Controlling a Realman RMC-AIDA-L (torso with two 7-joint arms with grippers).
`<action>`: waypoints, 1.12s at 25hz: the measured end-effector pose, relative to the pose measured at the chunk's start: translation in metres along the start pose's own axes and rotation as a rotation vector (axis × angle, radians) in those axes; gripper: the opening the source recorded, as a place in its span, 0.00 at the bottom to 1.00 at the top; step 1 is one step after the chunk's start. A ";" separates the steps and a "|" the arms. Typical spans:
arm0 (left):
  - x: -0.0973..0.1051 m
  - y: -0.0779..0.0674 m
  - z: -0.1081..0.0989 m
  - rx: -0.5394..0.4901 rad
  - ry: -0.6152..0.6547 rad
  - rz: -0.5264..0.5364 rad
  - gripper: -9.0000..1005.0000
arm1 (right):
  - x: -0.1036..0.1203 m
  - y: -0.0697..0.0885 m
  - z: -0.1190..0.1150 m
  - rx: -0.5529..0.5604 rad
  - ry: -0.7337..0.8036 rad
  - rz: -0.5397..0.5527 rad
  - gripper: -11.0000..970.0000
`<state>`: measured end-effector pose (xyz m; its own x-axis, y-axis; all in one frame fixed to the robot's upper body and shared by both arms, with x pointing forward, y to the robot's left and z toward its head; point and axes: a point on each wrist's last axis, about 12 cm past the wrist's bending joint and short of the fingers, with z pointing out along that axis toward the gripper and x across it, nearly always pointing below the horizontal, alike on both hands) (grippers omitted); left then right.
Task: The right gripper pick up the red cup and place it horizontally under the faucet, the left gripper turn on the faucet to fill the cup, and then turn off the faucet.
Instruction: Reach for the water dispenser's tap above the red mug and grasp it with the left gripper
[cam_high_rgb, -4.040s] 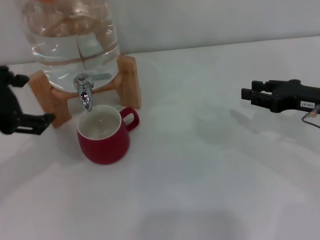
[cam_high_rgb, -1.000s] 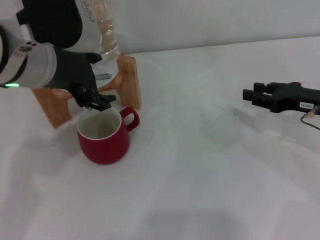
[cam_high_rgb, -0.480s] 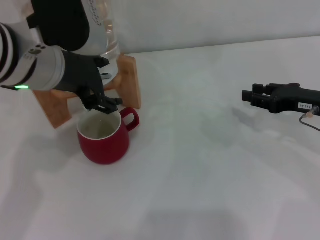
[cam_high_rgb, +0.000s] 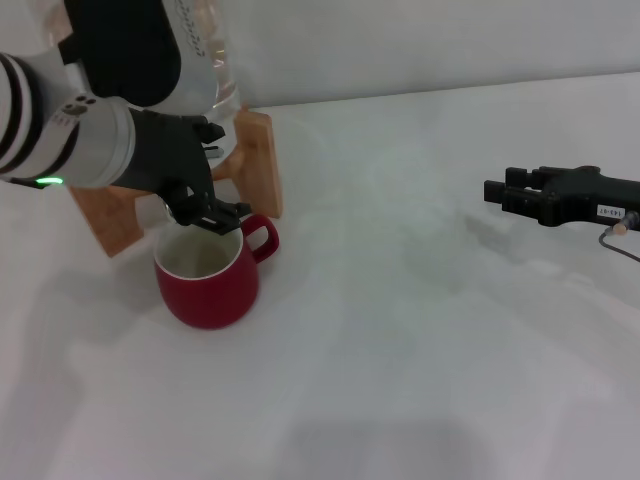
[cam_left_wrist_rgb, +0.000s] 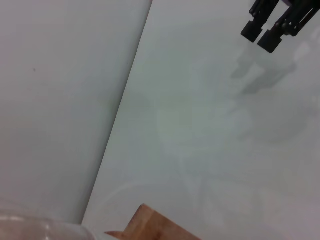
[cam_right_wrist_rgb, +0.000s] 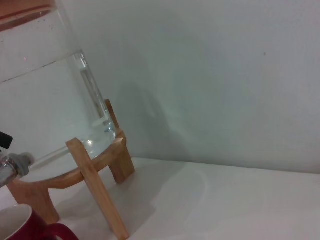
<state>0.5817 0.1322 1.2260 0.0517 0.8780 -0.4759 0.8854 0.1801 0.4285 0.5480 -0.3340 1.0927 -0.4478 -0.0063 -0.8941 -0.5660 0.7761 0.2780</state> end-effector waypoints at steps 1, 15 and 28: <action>0.001 0.000 0.000 0.001 0.000 -0.003 0.88 | 0.000 0.000 0.000 -0.001 0.000 0.000 0.46; 0.005 0.000 0.003 0.011 0.008 -0.022 0.88 | 0.002 -0.001 -0.002 -0.001 0.005 0.003 0.46; 0.001 0.003 0.002 -0.006 -0.005 -0.017 0.88 | 0.002 0.000 -0.002 -0.004 0.007 0.004 0.46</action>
<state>0.5854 0.1327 1.2248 0.0392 0.8725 -0.4871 0.8836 0.1973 0.4246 0.5456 -0.3350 1.0913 -0.4548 -0.0081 -0.8906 -0.5670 0.7737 0.2826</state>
